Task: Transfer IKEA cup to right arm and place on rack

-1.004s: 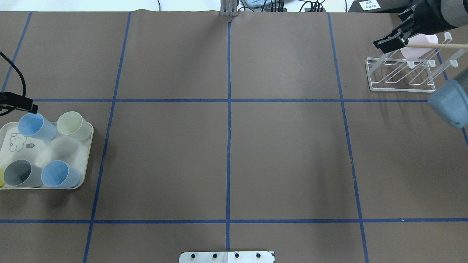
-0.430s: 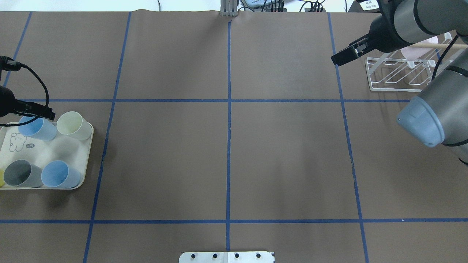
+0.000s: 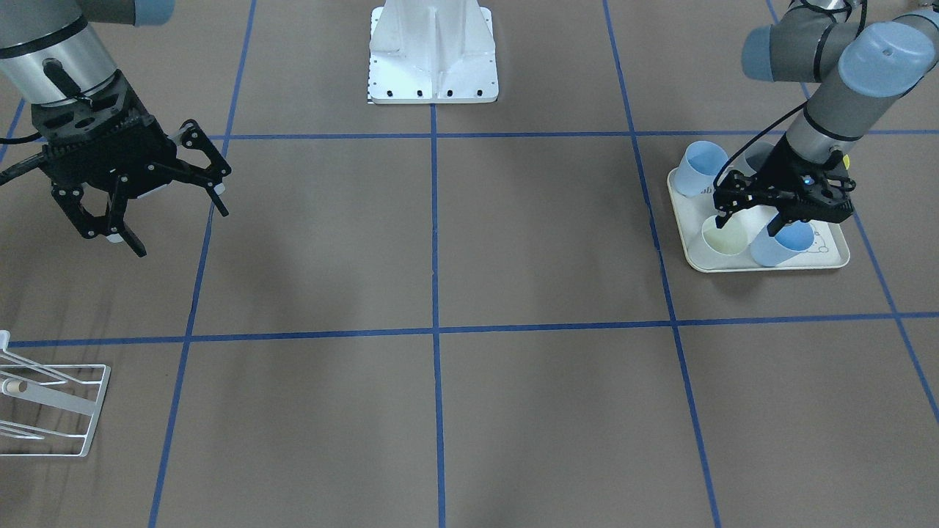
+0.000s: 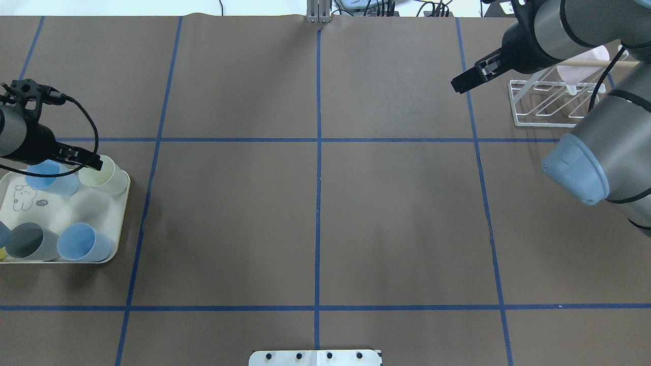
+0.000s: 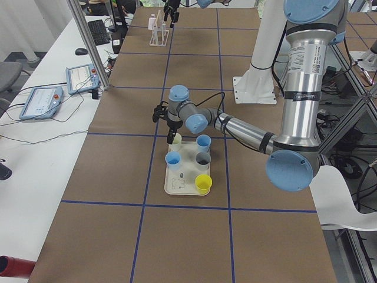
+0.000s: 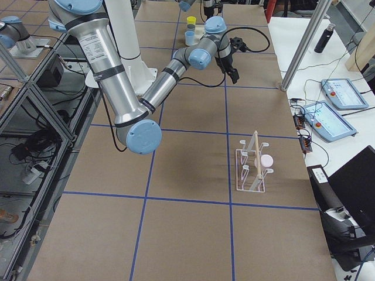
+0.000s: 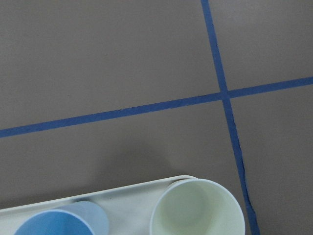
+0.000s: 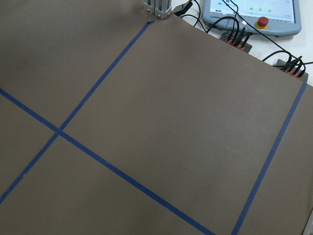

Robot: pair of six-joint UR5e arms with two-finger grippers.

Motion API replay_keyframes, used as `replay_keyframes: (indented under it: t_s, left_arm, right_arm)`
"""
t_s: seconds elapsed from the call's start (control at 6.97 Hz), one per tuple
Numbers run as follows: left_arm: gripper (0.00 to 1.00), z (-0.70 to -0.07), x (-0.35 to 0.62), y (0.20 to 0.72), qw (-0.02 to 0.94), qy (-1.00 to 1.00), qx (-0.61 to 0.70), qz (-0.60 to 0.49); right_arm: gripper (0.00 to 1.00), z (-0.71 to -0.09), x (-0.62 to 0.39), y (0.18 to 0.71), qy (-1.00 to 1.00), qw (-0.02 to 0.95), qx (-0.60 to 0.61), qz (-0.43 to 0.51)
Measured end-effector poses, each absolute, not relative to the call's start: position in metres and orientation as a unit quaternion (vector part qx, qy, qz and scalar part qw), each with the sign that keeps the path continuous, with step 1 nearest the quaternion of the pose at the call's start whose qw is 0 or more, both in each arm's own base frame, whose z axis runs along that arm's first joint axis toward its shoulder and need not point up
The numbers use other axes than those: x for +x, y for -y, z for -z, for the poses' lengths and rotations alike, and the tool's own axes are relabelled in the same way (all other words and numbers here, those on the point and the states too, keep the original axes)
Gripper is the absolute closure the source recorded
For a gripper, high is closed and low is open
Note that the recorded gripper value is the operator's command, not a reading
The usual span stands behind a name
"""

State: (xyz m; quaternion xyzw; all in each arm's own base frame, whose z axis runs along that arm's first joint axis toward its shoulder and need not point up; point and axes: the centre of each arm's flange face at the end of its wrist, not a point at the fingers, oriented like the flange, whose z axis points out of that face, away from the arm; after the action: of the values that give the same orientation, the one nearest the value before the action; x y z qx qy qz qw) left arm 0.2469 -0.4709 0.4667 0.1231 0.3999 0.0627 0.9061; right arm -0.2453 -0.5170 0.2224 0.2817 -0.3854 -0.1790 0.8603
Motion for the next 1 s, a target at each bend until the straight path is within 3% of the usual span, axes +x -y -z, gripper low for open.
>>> replay_keyframes:
  t_s: [0.43, 0.57, 0.72, 1.0]
  left_arm:
    - [0.4, -0.487, 0.255, 0.476, 0.897, -0.413, 0.137, -0.08]
    - [0.51, -0.49, 0.256, 0.477, 0.896, -0.414, 0.138, -0.08]
    - [0.71, -0.493, 0.256, 0.477, 0.897, -0.413, 0.136, -0.08]
    - [0.98, -0.498, 0.257, 0.477, 0.898, -0.411, 0.132, -0.08]
  right_arm:
    - [0.01, -0.223, -0.245, 0.516, 0.385, 0.861, 0.281, 0.179]
    - [0.01, -0.224, -0.244, 0.515, 0.385, 0.86, 0.281, 0.179]
    - [0.01, -0.223, -0.244, 0.514, 0.386, 0.86, 0.282, 0.179]
    - [0.01, -0.224, -0.244, 0.513, 0.386, 0.86, 0.281, 0.18]
